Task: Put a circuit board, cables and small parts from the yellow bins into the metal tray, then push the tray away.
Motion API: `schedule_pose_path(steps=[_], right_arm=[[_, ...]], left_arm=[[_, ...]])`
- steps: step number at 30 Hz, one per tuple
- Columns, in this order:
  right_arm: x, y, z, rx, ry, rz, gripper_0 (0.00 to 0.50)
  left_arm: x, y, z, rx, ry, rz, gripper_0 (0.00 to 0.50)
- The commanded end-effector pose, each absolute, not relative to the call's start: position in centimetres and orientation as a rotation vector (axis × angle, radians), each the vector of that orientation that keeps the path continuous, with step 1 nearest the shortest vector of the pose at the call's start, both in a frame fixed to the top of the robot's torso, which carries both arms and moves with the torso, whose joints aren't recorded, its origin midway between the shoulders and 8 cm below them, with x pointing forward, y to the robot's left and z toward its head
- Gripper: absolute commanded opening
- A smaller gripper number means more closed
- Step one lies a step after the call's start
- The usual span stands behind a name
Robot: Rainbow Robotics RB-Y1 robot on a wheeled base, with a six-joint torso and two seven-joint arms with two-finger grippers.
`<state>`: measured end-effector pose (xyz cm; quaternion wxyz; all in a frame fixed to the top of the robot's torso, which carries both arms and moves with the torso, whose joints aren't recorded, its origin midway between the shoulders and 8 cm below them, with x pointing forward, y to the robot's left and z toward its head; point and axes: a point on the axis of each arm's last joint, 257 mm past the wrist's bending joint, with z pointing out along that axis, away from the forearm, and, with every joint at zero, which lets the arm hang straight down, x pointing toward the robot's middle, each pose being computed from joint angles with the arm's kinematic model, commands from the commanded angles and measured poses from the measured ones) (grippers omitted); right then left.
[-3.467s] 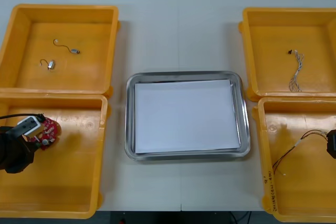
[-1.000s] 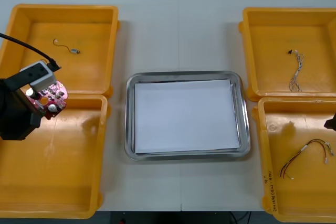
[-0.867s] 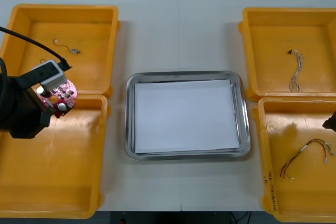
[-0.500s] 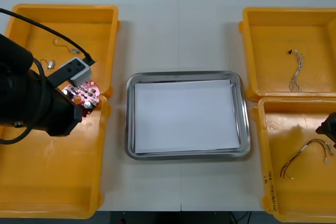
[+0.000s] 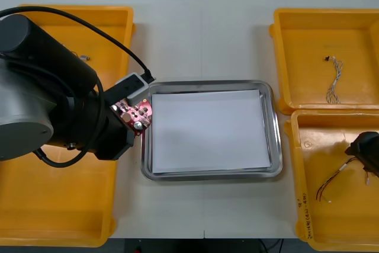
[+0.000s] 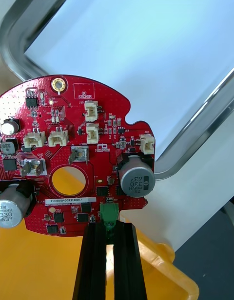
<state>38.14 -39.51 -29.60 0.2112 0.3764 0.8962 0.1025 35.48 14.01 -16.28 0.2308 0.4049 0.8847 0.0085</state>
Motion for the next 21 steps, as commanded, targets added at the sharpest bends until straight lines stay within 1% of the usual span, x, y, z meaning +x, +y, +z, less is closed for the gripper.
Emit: schedule_pose_path(steps=[1, 7, 11, 13, 19, 20, 21], right_arm=[[39.1, -37.8, -30.3, 1.055, 2.483, 0.319, 0.5], [39.2, -37.1, -31.3, 1.049, 2.496, 0.319, 0.5], [39.0, -37.0, -31.7, 1.052, 2.506, 0.312, 0.5], [38.9, -36.8, -32.2, 1.052, 2.517, 0.303, 0.5], [38.6, -36.3, -32.7, 1.034, 2.537, 0.287, 0.5], [38.6, -36.3, -32.8, 1.032, 2.539, 0.281, 0.491], [38.6, -36.2, -32.9, 1.031, 2.541, 0.282, 0.458]], left_arm=[[36.0, 10.6, -15.3, 1.091, 2.414, -0.009, 0.0], [36.1, 8.3, -16.3, 1.127, 2.407, 0.009, 0.0], [36.1, 7.5, -17.3, 1.141, 2.422, 0.024, 0.0], [36.2, 7.2, -18.0, 1.158, 2.429, 0.049, 0.0], [36.2, 5.6, -19.7, 1.175, 2.411, 0.04, 0.0], [36.2, 5.4, -20.0, 1.175, 2.414, 0.038, 0.0], [36.2, 5.3, -20.2, 1.177, 2.415, 0.035, 0.0]])
